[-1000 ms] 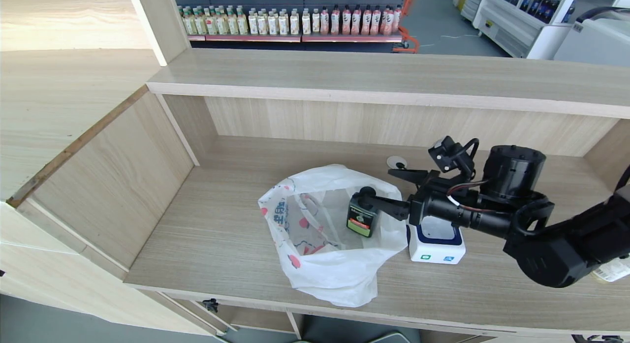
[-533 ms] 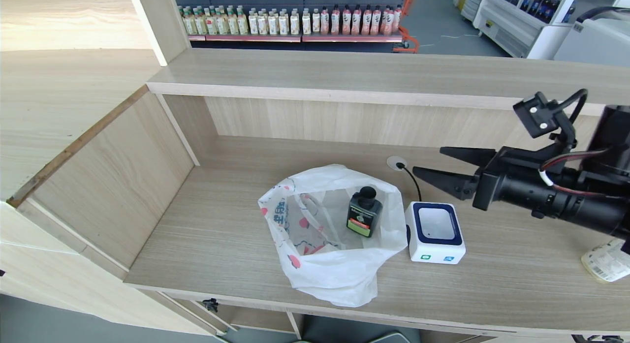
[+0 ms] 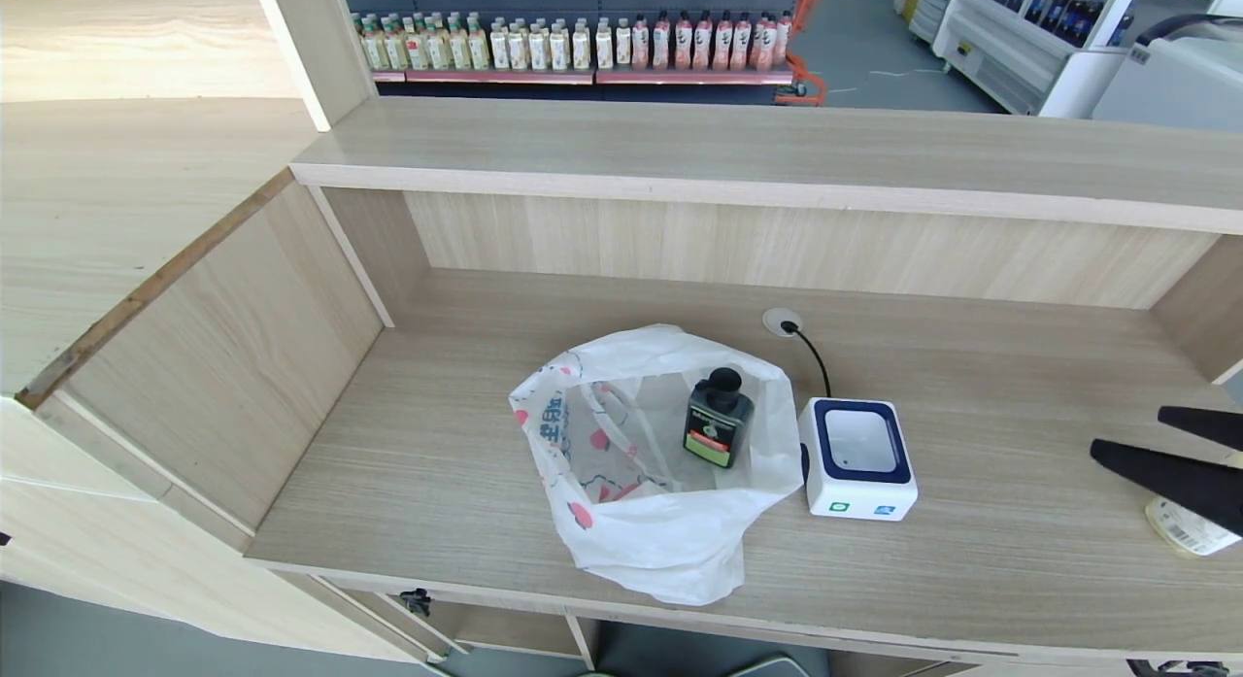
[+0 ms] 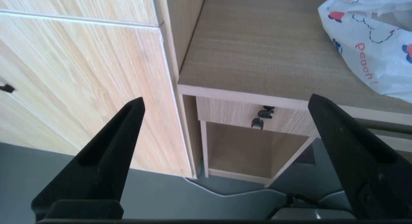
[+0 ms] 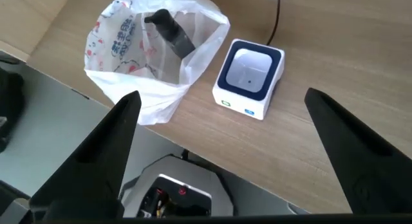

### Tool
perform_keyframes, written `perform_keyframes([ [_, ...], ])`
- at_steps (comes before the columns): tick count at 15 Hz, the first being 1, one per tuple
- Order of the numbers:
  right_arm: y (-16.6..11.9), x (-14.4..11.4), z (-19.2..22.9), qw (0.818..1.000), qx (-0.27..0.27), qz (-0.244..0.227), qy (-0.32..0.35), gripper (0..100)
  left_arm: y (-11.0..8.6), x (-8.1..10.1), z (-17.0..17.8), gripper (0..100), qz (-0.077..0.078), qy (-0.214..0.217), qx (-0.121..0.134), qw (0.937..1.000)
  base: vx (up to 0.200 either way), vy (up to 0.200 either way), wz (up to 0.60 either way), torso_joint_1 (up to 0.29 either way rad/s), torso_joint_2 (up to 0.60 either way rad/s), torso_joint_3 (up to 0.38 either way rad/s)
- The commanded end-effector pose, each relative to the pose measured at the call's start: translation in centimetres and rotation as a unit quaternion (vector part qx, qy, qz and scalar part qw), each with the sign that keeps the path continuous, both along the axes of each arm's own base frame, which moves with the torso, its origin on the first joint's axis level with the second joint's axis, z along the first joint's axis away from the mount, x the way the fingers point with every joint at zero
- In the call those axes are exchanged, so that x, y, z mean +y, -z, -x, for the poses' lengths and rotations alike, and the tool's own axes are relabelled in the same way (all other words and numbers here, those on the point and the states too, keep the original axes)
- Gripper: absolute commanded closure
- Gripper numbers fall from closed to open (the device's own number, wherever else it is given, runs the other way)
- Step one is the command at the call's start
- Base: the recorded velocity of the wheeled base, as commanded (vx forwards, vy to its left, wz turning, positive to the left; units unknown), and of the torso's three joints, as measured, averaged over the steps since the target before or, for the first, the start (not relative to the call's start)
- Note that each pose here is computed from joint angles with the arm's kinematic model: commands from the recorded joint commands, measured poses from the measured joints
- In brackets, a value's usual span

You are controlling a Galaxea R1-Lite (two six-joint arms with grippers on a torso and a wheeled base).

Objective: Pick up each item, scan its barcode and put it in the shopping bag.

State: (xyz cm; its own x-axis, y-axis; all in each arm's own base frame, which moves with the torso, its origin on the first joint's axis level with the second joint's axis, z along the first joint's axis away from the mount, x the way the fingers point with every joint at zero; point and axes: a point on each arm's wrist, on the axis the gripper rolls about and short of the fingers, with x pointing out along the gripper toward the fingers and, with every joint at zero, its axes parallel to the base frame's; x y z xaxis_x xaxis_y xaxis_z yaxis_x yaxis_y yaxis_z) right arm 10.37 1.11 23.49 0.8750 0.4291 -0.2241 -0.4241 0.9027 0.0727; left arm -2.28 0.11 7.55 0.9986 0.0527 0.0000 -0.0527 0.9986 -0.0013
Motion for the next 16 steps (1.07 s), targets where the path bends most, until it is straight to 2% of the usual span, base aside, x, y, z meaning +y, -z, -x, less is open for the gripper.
perform_keyframes([
  [1, -0.6, -0.3, 3.1, 0.999, -0.041, 0.001, 0.016, 0, 0.0, 0.0, 0.0, 0, 0.000, 0.000, -0.001, 1.0000, 0.000, 0.000, 0.00, 0.000, 0.00, 0.000],
  [6, -0.3, -1.1, 2.8, 0.997, -0.035, 0.008, 0.066, 0, 0.0, 0.0, 0.0, 0, 0.000, 0.000, -0.001, 1.0000, 0.000, 0.000, 0.00, 0.000, 0.00, 0.000],
  [10, 0.1, -2.3, 1.9, 0.991, -0.016, 0.023, 0.130, 0, 0.0, 0.0, 0.0, 0, -0.002, 0.000, 0.000, 1.0000, 0.000, -0.200, 0.00, 0.001, 0.00, 0.002],
  [16, 0.8, -2.5, 1.6, 0.991, 0.000, 0.044, 0.129, 0, 0.0, 0.0, 0.0, 0, -0.001, 0.000, 0.000, 1.0000, 0.000, -0.200, 0.00, 0.005, 0.00, 0.002],
])
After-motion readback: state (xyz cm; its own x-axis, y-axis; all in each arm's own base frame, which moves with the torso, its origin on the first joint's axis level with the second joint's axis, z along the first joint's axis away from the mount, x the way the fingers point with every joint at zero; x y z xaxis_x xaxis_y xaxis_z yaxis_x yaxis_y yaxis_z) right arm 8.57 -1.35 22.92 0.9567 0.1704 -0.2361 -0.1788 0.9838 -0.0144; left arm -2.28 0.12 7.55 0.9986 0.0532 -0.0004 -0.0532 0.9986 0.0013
